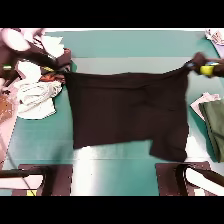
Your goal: Fold the shirts.
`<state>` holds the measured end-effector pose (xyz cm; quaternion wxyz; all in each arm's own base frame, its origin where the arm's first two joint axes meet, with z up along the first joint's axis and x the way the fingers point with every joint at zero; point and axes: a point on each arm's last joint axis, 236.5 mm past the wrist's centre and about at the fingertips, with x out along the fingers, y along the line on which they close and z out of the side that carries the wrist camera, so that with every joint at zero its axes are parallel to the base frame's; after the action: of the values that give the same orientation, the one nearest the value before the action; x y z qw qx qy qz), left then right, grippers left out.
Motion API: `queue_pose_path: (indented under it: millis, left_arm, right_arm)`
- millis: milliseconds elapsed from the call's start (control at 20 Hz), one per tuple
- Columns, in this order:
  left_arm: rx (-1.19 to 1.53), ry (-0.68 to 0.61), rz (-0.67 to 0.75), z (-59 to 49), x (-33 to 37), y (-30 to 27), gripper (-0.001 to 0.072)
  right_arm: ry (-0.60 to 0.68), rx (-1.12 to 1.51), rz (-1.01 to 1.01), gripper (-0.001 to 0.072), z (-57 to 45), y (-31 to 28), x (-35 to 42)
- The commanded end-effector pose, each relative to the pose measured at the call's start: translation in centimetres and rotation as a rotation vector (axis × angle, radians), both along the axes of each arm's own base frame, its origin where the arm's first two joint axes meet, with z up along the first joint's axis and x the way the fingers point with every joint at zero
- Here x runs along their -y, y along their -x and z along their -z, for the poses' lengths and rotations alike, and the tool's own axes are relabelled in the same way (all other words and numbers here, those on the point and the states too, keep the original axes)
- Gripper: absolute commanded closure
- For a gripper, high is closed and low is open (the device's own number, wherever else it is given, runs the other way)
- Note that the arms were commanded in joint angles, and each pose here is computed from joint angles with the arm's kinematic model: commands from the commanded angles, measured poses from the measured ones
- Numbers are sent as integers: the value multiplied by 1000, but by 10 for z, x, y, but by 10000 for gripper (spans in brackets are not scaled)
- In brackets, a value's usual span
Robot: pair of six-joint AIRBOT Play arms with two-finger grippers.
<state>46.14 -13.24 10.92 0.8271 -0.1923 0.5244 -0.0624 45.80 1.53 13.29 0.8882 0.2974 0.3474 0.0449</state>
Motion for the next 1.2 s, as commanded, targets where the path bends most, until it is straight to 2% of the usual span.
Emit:
queue_pose_path:
  millis: [0,150,250,450,600,650,700,750,800,900,950,1050,1150]
  left_arm:
    - [-37,-26,-27,96,2,-54,686]
    - [-18,-25,-66,141,1,-81,684]
    - [60,-19,-88,142,0,-101,684]
    - [199,27,-168,119,-5,-132,684]
    - [254,69,-225,108,-10,-145,683]
    - [268,72,-231,105,-12,-148,591]
    - [274,79,-236,102,-11,-150,374]
    - [281,83,-239,100,-11,-151,201]
    - [285,83,-237,97,-11,-152,155]
    - [321,91,-239,84,-11,-159,153]
    - [341,97,-240,75,-10,-163,153]
    - [374,103,-227,49,-8,-168,153]
    - [405,24,-128,16,-7,-165,153]
  right_arm:
    - [38,-157,-31,697,136,-62,-27]
    - [30,-296,-117,696,216,-93,-50]
    - [37,-302,-139,696,227,-113,-50]
    - [149,-137,-99,696,173,-160,-13]
    - [168,-44,-60,695,136,-181,5]
    - [173,-24,-51,689,130,-185,8]
    - [173,-11,-38,640,124,-188,15]
    - [173,5,-30,481,116,-191,20]
    - [177,23,-23,440,107,-194,24]
    - [184,73,-2,439,86,-202,33]
    - [188,97,3,402,75,-206,35]
    - [229,147,-13,258,49,-210,45]
    - [267,149,-48,158,18,-199,56]
